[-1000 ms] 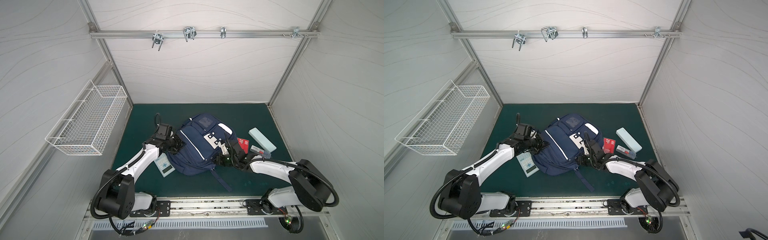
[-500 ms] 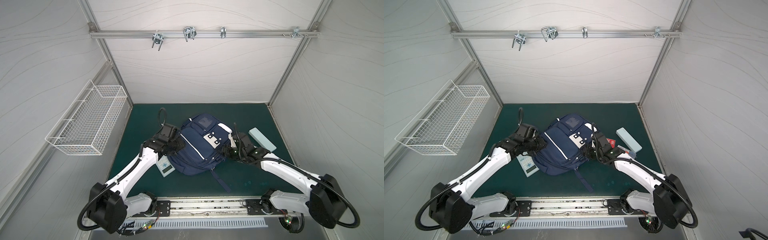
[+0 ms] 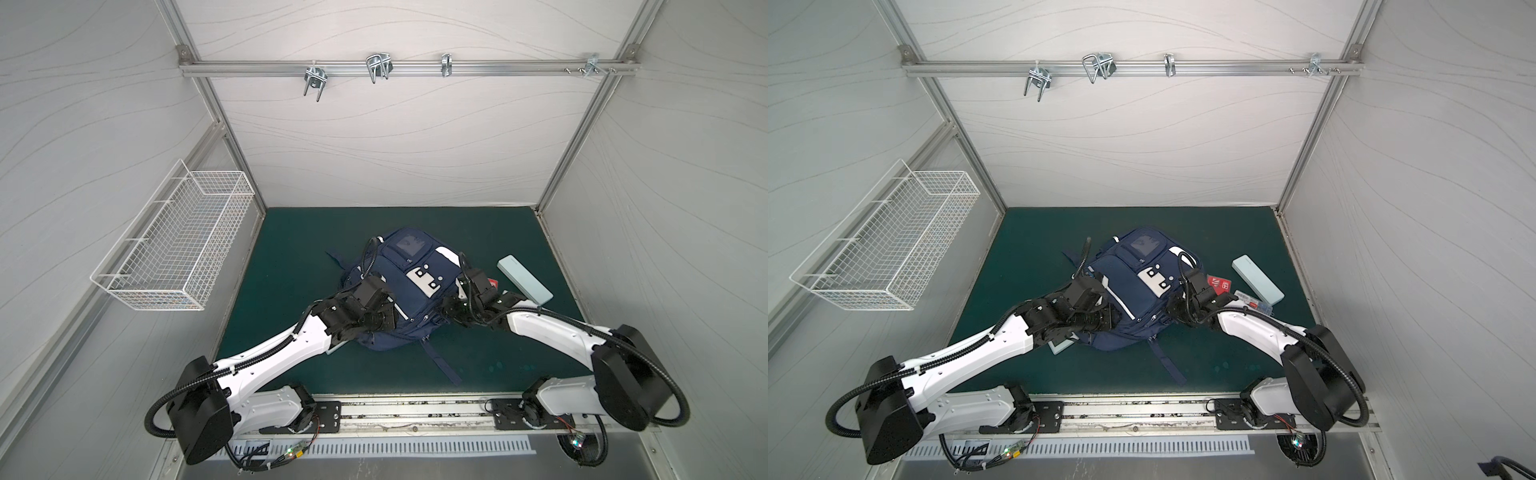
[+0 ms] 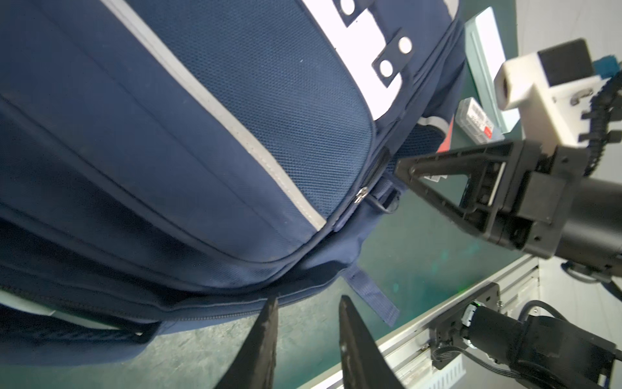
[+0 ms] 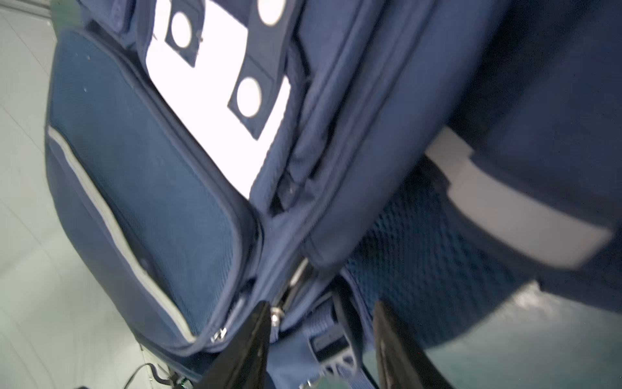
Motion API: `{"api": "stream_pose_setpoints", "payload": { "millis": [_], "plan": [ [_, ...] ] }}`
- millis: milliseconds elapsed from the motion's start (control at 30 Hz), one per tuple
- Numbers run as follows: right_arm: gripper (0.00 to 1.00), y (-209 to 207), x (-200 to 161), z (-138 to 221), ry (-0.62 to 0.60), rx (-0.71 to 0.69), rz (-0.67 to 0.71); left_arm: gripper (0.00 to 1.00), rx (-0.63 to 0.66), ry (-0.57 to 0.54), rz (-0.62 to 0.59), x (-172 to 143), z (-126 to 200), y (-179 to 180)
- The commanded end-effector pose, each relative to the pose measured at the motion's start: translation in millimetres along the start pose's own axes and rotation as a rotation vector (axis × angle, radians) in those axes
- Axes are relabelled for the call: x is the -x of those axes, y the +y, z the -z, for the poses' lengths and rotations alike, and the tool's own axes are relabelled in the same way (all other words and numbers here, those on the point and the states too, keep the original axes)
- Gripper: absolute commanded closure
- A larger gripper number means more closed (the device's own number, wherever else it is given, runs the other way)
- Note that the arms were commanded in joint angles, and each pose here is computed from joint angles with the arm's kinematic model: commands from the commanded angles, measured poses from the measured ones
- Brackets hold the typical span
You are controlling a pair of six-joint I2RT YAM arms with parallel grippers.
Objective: Pack books, pencil case, and school supplies into a backpack
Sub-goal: Unzip the student bag at the center of the table.
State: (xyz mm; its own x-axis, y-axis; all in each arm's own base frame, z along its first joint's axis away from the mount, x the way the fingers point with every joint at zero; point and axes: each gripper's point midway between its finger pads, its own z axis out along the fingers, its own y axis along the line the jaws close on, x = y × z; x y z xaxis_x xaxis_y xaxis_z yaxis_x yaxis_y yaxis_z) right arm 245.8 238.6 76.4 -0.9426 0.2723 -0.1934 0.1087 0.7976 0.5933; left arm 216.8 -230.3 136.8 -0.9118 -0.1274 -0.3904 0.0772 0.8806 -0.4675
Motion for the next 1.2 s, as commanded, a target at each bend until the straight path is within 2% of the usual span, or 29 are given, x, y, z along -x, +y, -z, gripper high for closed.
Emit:
{"api": "stream_pose_setpoints", "payload": {
  "millis": [0, 133, 300, 333, 367, 400, 533, 767, 1033, 1167],
  "plan": [
    [0.48, 14, 9, -5, -0.012, 0.045, -0.010, 0.71, -0.065, -0.057, -0.017, 12, 7, -14],
    [0.42, 10, 13, -20, -0.013, 0.043, -0.036, 0.73, -0.070, -0.053, -0.019, 10, 2, -14],
    [0.45, 27, 17, -41, 0.029, 0.116, -0.058, 0.75, -0.096, -0.019, -0.020, 6, -9, -21],
    [0.50, 30, 19, -43, 0.032, 0.127, -0.061, 0.74, -0.097, -0.020, -0.022, 7, -10, -21],
    [0.61, 36, 21, -45, 0.038, 0.138, -0.058, 0.74, -0.099, -0.023, -0.029, 7, -11, -22],
    [0.77, 42, 23, -46, 0.044, 0.150, -0.056, 0.73, -0.100, -0.024, -0.035, 8, -12, -23],
    [1.00, 72, 31, -34, 0.051, 0.235, -0.056, 0.68, -0.108, -0.030, -0.054, 14, -13, -29],
    [1.00, 114, 34, 6, 0.017, 0.342, -0.062, 0.57, -0.144, -0.042, -0.068, 20, -19, -42],
    [1.00, 133, 24, 16, 0.024, 0.377, -0.060, 0.57, -0.122, -0.042, -0.080, 25, -41, -42],
    [1.00, 141, 18, 18, 0.031, 0.384, -0.051, 0.61, -0.083, -0.059, -0.091, 31, -46, -40]
  ]
}}
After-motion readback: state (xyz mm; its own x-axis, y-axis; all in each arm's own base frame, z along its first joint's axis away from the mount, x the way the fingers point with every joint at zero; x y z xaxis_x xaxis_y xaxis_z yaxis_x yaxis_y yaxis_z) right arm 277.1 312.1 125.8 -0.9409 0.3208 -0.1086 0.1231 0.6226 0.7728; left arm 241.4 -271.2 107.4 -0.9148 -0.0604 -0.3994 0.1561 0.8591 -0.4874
